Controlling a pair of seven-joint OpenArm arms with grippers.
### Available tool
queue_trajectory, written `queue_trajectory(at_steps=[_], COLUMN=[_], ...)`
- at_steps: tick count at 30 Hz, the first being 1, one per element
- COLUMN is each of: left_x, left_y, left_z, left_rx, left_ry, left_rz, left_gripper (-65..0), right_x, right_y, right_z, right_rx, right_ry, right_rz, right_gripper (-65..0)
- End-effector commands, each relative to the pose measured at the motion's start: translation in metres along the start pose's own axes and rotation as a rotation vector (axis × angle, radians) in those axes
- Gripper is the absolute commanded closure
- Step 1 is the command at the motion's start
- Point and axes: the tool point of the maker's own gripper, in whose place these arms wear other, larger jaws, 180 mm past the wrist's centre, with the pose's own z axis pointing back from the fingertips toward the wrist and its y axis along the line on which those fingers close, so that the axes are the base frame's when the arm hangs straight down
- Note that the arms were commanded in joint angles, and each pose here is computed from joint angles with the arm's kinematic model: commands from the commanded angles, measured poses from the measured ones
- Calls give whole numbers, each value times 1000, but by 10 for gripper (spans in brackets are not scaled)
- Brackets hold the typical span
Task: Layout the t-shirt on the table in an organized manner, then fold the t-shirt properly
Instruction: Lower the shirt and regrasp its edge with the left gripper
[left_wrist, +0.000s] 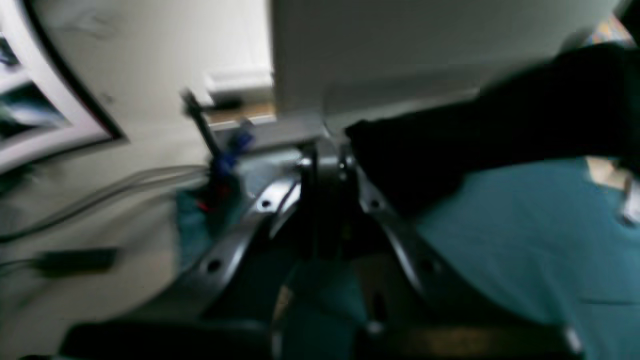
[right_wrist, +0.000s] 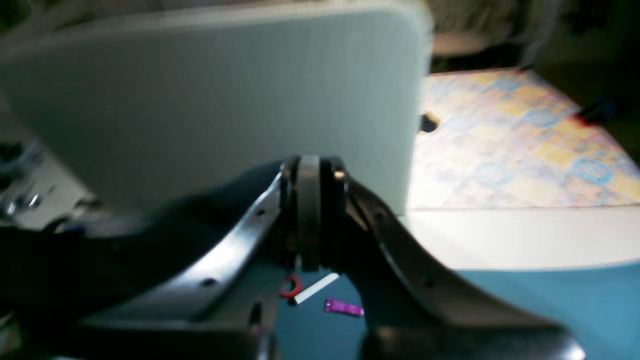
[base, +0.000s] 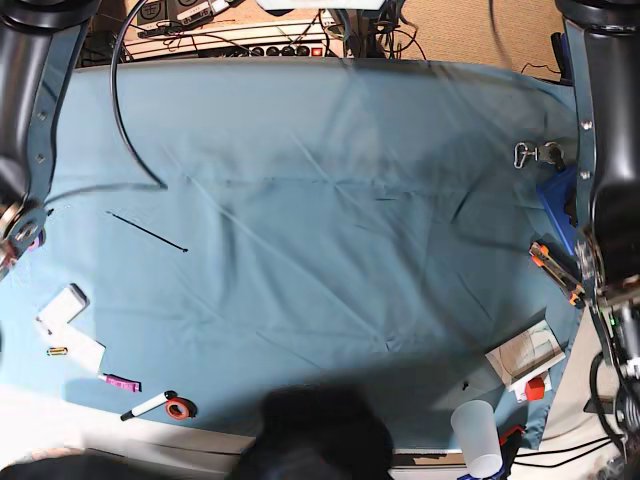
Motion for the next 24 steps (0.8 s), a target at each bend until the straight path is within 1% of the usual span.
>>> queue_trajectory(at_steps=[1,3,5,7,10,12,15,17,19,20,22,24], left_x=[11,-25,-57,-82,-121,-147,-189,-210,-221,-225,-225,-221], left_y=[-3,-7,-11,-13,-20,-29,-57,-87,-120,-135,-161,-181], left_z=[7,1,-2,-5,-8,-11,-21,-34,-48,-55,-69,-81], left_rx=[-19,-60,-85,-99,-132,-174,-258,-325,-390,-407,-416,-407], left_ry=[-30,53,126,159,204,231,276,266,210,176,115,82], left_rz=[1,22,23,38,73,109,143,174,200,198,175,148], left_gripper=[0,0,0,0,0,0,0,0,0,0,0,0], right_x=[13,-22,-55,-87,-136,-163,-199,-218,-232,-239,-251,-266], right_y=[0,3,11,18,21,22,17,7,-4,-8,-15,-19], right_z=[5,3,5,8,15,21,33,44,55,60,72,82], right_rx=[2,22,71,101,100,97,83,58,29,19,14,4], right_ry=[-43,37,111,174,266,304,364,390,399,399,413,445], right_rz=[10,-8,-36,-26,-11,-8,-29,-60,-102,-122,-133,-144], right_gripper=[0,0,0,0,0,0,0,0,0,0,0,0])
